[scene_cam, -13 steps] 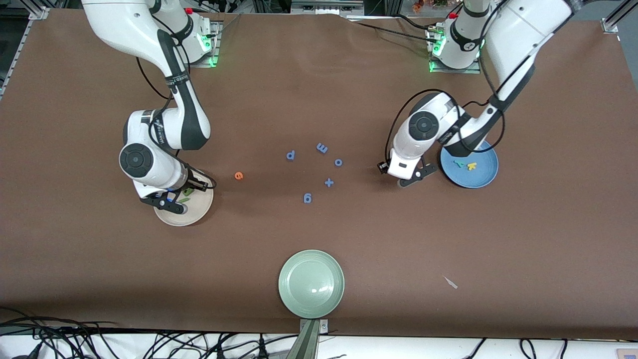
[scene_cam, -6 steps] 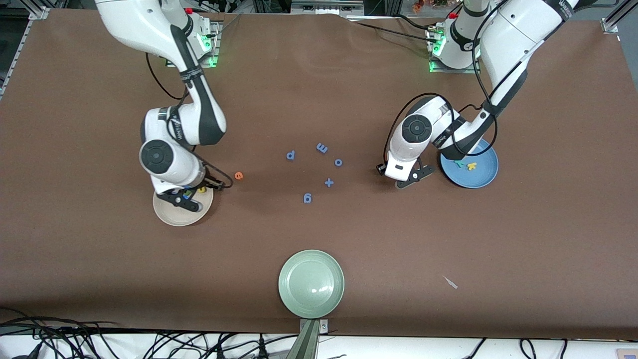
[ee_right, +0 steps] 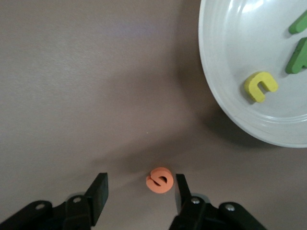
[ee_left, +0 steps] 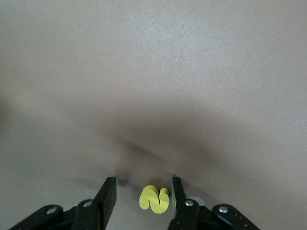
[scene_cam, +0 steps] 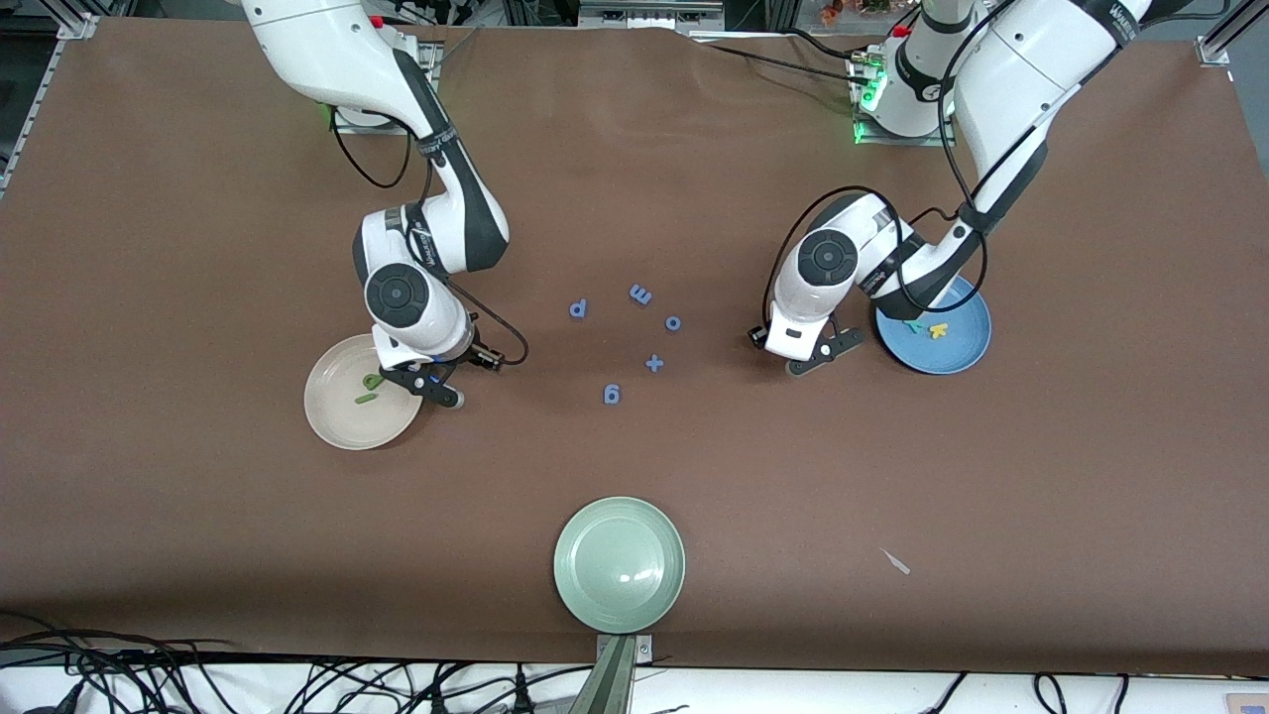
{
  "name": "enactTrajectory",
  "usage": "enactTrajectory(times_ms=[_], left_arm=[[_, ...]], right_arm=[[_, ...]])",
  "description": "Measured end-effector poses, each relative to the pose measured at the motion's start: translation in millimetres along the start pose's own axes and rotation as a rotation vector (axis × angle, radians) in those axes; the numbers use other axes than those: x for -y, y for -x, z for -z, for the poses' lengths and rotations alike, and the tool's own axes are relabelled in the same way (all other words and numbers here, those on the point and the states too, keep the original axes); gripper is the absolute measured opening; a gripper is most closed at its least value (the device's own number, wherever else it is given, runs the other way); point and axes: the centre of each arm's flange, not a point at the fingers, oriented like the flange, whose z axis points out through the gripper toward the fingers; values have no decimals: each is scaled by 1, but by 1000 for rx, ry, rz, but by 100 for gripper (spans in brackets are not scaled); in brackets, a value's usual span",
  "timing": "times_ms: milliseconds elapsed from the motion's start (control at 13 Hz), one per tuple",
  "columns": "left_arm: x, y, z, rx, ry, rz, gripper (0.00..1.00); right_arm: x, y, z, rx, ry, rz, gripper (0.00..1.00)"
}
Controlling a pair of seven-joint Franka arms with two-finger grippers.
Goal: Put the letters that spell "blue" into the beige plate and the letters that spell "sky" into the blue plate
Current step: 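Grasp the yellow 2 with the left gripper while the right gripper grasps the orange e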
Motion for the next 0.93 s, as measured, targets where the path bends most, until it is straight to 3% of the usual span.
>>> enactTrajectory(times_ms=[463,617,771,925], left_arm=[[0,0,0,1,1,8,43],[-1,1,0,1,1,20,40],[-3,4,0,2,1,25,39],[-4,6,-1,2,0,29,39]], right_arm=[[-20,8,-30,-28,-5,-13,66],[-21,8,-27,-29,-8,-13,62],[-21,8,-25,-30,-11,-13,45],[-21,9,-25,-30,-11,-13,45]])
